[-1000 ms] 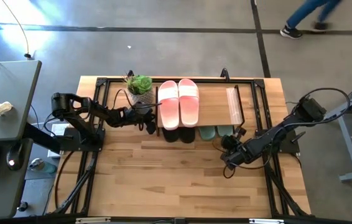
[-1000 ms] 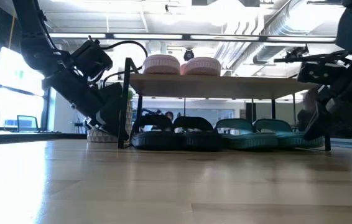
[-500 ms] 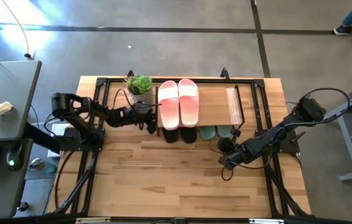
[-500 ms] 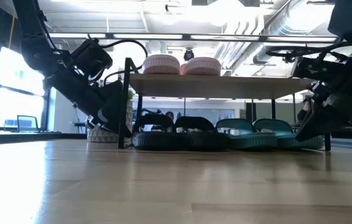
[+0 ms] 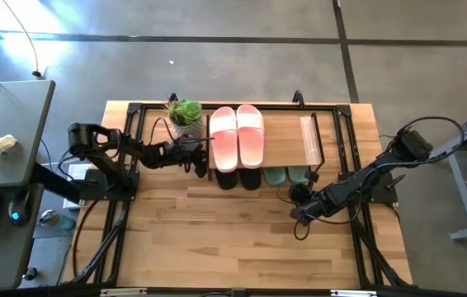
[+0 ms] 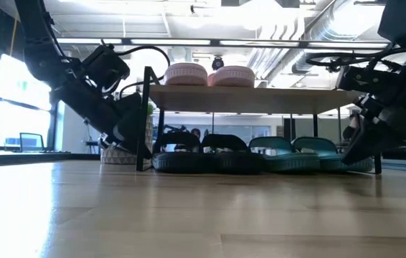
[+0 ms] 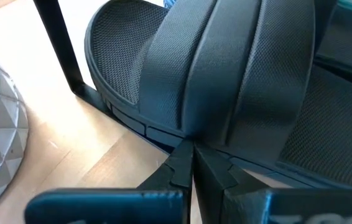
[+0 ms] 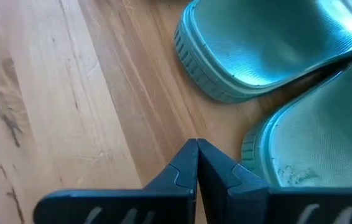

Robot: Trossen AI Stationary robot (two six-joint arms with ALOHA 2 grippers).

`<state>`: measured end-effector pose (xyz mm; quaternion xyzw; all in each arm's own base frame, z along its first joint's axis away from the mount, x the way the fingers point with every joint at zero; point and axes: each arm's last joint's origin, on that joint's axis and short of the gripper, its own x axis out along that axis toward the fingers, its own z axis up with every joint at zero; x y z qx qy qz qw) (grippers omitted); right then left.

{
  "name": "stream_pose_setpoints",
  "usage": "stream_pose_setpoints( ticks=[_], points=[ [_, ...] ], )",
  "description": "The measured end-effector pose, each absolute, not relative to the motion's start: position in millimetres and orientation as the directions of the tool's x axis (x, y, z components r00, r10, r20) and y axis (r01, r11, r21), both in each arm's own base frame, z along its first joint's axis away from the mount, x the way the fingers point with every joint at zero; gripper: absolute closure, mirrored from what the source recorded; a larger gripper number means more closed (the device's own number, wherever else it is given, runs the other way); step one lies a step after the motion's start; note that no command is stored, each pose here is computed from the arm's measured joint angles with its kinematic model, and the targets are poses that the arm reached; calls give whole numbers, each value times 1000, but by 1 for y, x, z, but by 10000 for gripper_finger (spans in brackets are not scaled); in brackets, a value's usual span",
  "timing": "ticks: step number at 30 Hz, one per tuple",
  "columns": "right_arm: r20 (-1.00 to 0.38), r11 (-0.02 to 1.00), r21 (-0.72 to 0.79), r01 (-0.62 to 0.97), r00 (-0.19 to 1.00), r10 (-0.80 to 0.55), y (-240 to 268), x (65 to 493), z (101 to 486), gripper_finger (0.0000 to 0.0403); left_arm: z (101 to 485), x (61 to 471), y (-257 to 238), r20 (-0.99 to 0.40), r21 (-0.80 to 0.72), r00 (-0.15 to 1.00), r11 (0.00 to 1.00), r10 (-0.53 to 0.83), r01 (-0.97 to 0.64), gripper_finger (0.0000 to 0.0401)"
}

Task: Pick and place slides into the shelf
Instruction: Adjust the slippers under the shelf, then return to Home Position

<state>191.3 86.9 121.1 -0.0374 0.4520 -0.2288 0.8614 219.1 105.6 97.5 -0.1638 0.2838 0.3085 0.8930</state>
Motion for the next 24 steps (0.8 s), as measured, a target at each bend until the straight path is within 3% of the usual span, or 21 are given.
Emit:
stream_pose_setpoints(
  ticks=[9,16,24],
  points=[
    [-769,897,-268,350,484,-419,87,191,121,403,98,219,106,-603,-122,648,749,465,-652,400],
    [-769,897,-269,350,484,-419,87,191,121,403,97,215,107,-619,-87,573,677,538,-730,401],
    [-768,898,-268,350,485,-418,87,191,121,403,112,211,94,-611,-38,547,669,572,-742,401]
  ],
)
